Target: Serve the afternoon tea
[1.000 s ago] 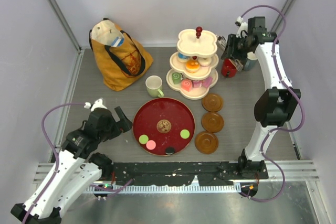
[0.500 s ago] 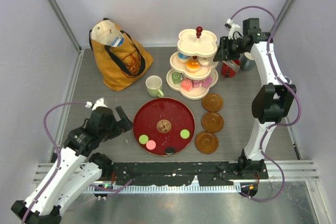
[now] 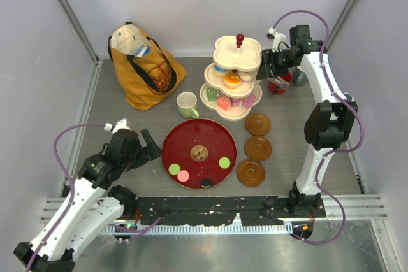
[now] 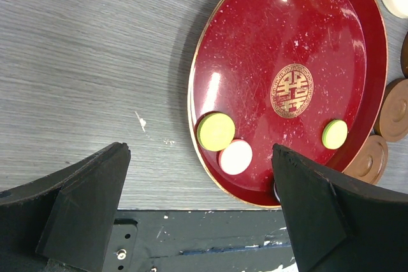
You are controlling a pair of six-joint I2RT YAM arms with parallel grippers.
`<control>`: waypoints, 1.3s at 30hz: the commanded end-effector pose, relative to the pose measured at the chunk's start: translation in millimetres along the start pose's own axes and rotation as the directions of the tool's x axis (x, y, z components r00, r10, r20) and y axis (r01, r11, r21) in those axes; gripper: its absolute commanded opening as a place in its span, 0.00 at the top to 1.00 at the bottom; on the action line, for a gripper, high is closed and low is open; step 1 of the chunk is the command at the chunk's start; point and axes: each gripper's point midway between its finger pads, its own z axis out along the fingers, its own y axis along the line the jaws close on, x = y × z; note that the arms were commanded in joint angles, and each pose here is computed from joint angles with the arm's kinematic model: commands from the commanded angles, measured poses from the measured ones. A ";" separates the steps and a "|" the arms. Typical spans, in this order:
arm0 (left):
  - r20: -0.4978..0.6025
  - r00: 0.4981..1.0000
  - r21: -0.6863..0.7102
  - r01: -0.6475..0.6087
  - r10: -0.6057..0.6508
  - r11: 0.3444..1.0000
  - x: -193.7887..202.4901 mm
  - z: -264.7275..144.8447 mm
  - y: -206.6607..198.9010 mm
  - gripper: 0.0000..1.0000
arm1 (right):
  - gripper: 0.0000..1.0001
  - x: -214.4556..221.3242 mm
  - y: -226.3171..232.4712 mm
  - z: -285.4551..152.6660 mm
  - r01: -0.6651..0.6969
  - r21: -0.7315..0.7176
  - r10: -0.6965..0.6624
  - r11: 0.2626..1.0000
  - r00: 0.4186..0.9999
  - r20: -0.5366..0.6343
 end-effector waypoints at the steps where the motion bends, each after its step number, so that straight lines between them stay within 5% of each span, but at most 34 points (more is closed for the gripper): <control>1: 0.048 0.999 0.020 0.013 -0.014 1.000 -12.9 -3.2 -6.8 0.00 | 0.42 -16.4 8.9 -13.7 0.050 0.005 -0.051 0.999 0.997 0.058; 13: 0.046 0.999 0.024 0.015 -0.016 1.000 -10.8 -4.8 -5.4 0.00 | 0.36 -23.9 9.0 -19.7 0.020 0.036 -0.024 0.999 0.993 0.112; 30: 0.044 0.999 0.036 0.016 -0.018 0.999 -8.1 -4.4 -5.0 0.00 | 0.39 -38.0 -6.3 -12.0 -0.154 0.103 0.120 0.983 0.953 0.280; 39: 0.040 0.999 0.029 0.016 -0.017 0.999 -7.6 -3.5 -4.2 0.00 | 0.41 -31.3 -61.8 -26.8 -0.385 0.351 0.254 0.853 0.896 0.365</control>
